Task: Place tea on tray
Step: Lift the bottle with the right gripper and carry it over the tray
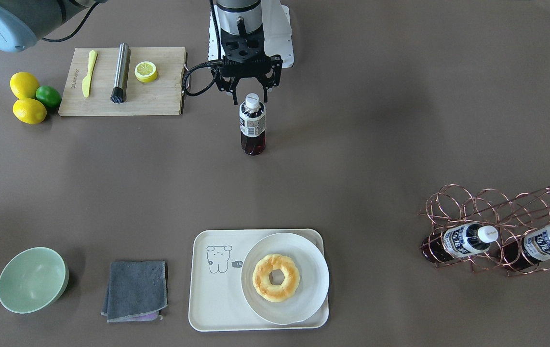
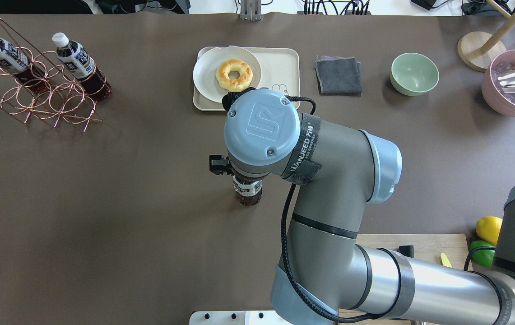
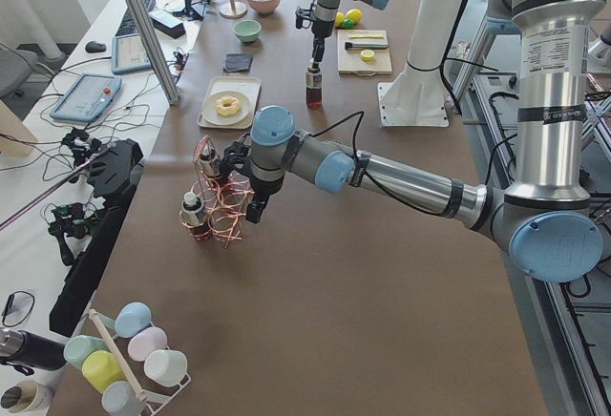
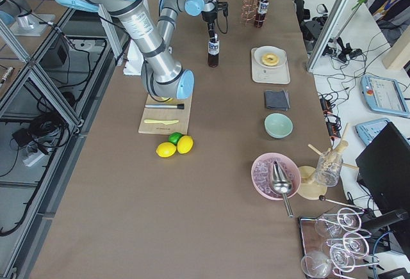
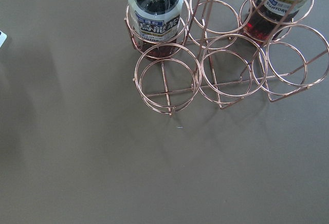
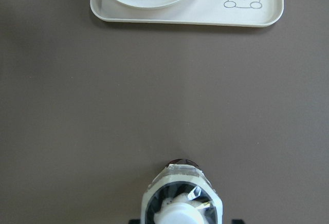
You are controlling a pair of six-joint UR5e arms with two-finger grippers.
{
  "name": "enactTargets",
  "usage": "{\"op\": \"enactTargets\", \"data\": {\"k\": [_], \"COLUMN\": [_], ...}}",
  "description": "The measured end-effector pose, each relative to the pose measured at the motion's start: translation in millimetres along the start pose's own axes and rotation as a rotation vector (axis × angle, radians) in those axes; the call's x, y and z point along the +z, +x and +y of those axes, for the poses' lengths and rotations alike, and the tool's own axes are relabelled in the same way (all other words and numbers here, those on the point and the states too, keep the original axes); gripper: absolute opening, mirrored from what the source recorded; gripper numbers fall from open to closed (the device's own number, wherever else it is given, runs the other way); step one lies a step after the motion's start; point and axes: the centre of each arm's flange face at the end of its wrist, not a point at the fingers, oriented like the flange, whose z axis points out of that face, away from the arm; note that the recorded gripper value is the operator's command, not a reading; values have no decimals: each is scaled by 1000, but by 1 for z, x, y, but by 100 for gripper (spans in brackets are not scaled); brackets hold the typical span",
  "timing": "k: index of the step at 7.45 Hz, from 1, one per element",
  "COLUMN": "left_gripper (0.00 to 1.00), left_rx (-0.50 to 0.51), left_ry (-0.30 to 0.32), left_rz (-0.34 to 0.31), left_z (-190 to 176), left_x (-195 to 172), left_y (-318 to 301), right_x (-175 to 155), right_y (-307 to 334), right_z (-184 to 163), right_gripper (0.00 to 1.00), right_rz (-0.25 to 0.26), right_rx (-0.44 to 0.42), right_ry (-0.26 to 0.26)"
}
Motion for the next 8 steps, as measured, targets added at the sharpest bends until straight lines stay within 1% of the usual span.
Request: {"op": "enactTargets", "data": {"k": [1,3,5,7,8], "left_gripper": [97,97,97,97,97], "left_rx": [-1,-1,-2,2,3], "left_ry": [-1,-2,-2,1,3], "left_rz": [0,0,0,0,0], "left_z": [0,0,0,0,0], "left_x": [1,1,1,0,-1], "left_y": [0,-1,-1,1,2], "right_x": [-1,-2,-10,-27,-36], "right_y": [0,-1,-3,12,25], "right_z": [0,1,-5,-35,-58], "right_gripper": [0,0,0,0,0], "right_rz": [-3,-5,-18,-22,-18], "right_rx": [-1,-1,2,28,44], "right_ry": [0,-1,8,35,52]}}
